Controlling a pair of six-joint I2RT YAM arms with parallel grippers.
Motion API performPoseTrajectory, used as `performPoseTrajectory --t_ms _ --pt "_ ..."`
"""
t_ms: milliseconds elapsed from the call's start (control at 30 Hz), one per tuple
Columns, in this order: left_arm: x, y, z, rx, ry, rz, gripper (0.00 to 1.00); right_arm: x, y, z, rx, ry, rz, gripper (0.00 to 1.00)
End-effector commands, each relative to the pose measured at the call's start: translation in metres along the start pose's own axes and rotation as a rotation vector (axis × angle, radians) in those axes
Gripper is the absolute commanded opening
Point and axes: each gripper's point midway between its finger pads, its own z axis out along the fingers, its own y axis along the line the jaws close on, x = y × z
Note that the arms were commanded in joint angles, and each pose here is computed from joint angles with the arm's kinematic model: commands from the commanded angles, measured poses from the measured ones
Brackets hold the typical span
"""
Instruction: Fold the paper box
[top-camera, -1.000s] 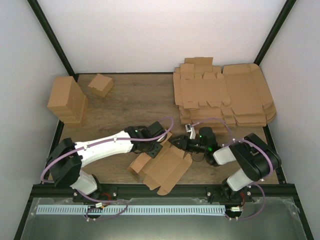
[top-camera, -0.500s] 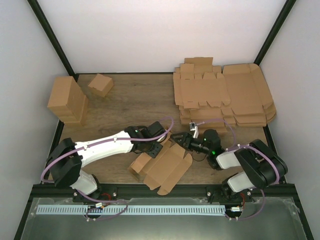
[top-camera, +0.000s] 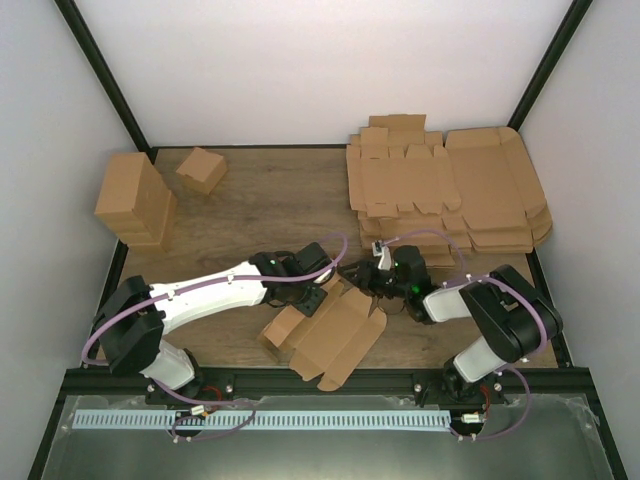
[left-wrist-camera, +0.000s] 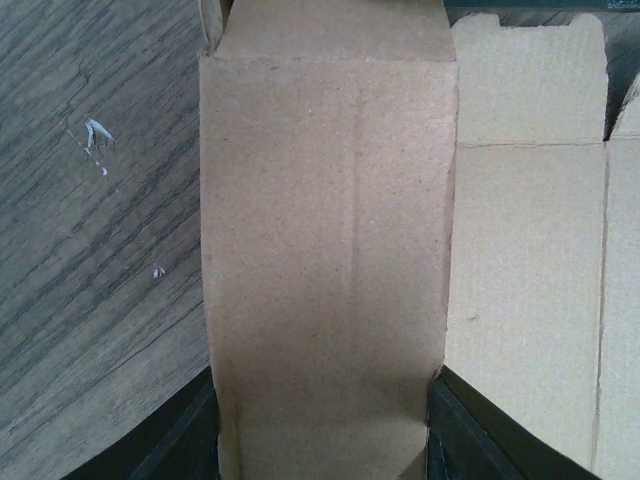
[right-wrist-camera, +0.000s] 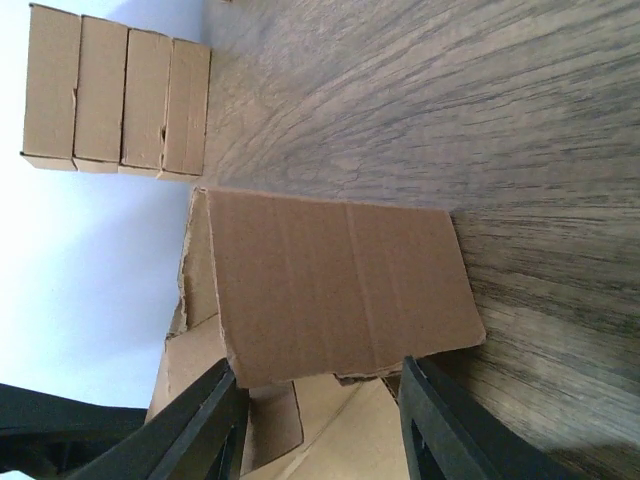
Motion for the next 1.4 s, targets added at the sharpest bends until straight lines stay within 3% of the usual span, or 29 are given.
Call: performPoseTrajectory --t_ms 0,300,500,900,1033,1200,1367 --pt "-0.009 -0.007 -0.001 0.022 -0.023 -0.007 0.50 0.004 -0.007 0.006 0.057 0.025 -0.045 0.44" --pt "-0.010 -0.007 0.000 0.020 -0.018 -0.002 0.50 0.013 -0.014 0.018 0.179 0.074 -0.147 0.44" --pt "-0.007 -0.003 0.003 -0.009 0.000 0.005 0.50 0.003 -0.016 0.009 0.253 0.013 -0.226 0.44" --pt "-0.009 0.000 0.004 -0.028 0.011 0.015 0.50 -0.031 0.004 0.002 0.353 -0.090 -0.658 0.46" --pt "-0.009 0.000 0.005 -0.029 0.014 0.016 0.50 -0.029 0.004 0.008 0.392 -0.091 -0.736 0.38" --pt "-0.010 0.000 0.005 -0.034 0.017 0.017 0.50 -0.028 0.009 0.013 0.413 -0.101 -0.766 0.13" --pt "-0.010 0.001 0.007 -0.045 0.024 0.009 0.50 -0.025 0.019 0.003 0.421 -0.109 -0.748 0.02"
